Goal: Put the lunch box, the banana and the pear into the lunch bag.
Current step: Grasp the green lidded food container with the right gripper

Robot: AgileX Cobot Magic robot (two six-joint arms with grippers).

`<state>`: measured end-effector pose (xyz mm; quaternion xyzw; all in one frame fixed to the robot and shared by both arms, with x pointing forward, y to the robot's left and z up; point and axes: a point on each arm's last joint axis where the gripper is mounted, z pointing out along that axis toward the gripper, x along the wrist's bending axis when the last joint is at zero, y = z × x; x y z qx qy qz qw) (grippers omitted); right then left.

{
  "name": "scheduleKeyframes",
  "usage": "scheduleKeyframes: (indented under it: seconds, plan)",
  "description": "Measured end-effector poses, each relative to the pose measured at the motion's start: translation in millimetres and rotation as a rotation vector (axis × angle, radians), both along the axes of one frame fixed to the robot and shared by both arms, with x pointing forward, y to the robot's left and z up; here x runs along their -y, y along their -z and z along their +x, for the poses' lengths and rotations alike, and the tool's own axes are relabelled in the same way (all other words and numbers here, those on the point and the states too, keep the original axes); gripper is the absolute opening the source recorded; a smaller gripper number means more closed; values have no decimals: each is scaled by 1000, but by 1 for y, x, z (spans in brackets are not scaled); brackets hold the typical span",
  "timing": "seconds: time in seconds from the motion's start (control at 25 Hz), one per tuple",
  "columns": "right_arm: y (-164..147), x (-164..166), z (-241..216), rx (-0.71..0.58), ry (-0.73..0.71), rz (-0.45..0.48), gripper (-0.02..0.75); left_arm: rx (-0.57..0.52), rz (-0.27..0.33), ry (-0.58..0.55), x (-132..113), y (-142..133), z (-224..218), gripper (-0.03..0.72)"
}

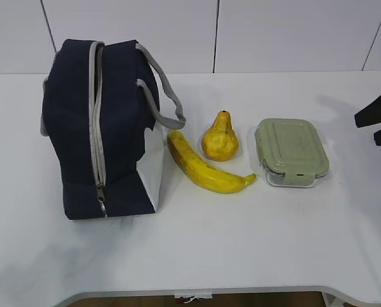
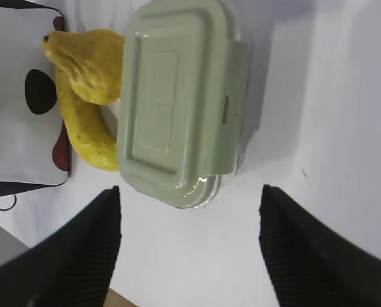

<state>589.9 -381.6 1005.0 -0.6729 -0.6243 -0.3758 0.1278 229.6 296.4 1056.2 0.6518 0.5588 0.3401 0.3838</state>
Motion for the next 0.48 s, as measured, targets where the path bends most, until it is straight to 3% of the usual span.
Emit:
scheduleKeyframes:
  seconds: [0.48]
  plan:
    - [-1, -1, 4, 14, 22, 43, 538, 0, 0, 0, 0, 0, 0, 235]
